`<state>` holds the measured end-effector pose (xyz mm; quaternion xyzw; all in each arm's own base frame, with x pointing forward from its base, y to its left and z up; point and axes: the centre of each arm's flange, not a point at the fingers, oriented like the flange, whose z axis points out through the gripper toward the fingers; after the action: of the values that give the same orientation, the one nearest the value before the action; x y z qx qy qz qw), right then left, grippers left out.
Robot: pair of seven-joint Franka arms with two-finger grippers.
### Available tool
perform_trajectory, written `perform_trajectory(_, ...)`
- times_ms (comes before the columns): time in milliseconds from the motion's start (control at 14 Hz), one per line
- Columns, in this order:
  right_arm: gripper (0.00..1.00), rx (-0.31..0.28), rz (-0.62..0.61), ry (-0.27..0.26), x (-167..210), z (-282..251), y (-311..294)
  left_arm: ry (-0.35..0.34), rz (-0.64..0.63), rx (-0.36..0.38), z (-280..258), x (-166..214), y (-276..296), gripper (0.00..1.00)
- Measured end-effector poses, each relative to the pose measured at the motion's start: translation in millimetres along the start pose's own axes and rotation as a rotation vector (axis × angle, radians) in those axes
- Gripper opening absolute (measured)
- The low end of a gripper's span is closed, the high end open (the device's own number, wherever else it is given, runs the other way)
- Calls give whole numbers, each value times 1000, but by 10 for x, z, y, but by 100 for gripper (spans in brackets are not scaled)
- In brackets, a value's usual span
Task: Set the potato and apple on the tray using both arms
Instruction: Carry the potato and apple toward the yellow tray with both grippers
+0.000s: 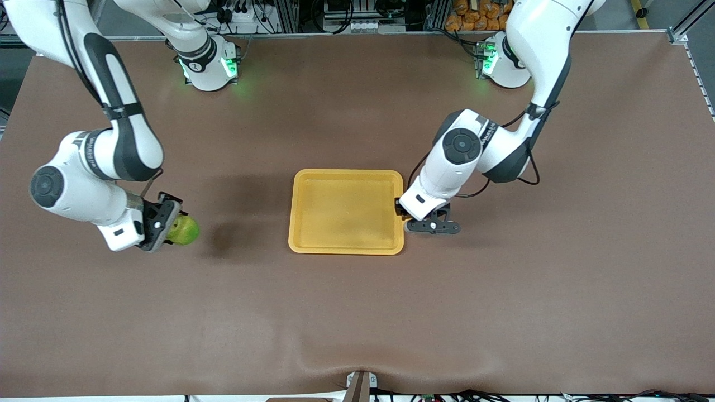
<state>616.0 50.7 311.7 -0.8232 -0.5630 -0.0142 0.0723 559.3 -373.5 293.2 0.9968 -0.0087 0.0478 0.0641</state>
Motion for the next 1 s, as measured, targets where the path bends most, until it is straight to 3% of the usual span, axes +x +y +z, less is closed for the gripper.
perform_trajectory(357, 85, 20, -131, -9, 638, 104, -361, -4, -44, -7, 53, -97, 235, 47)
perform_trajectory(643, 85, 100, -262, -39, 696, 223, -515, -27, -52, -4, 230, -177, 487, 47)
perform_trajectory(1000, 85, 166, -307, -54, 813, 435, -771, -38, -26, 26, 453, -206, 496, 47)
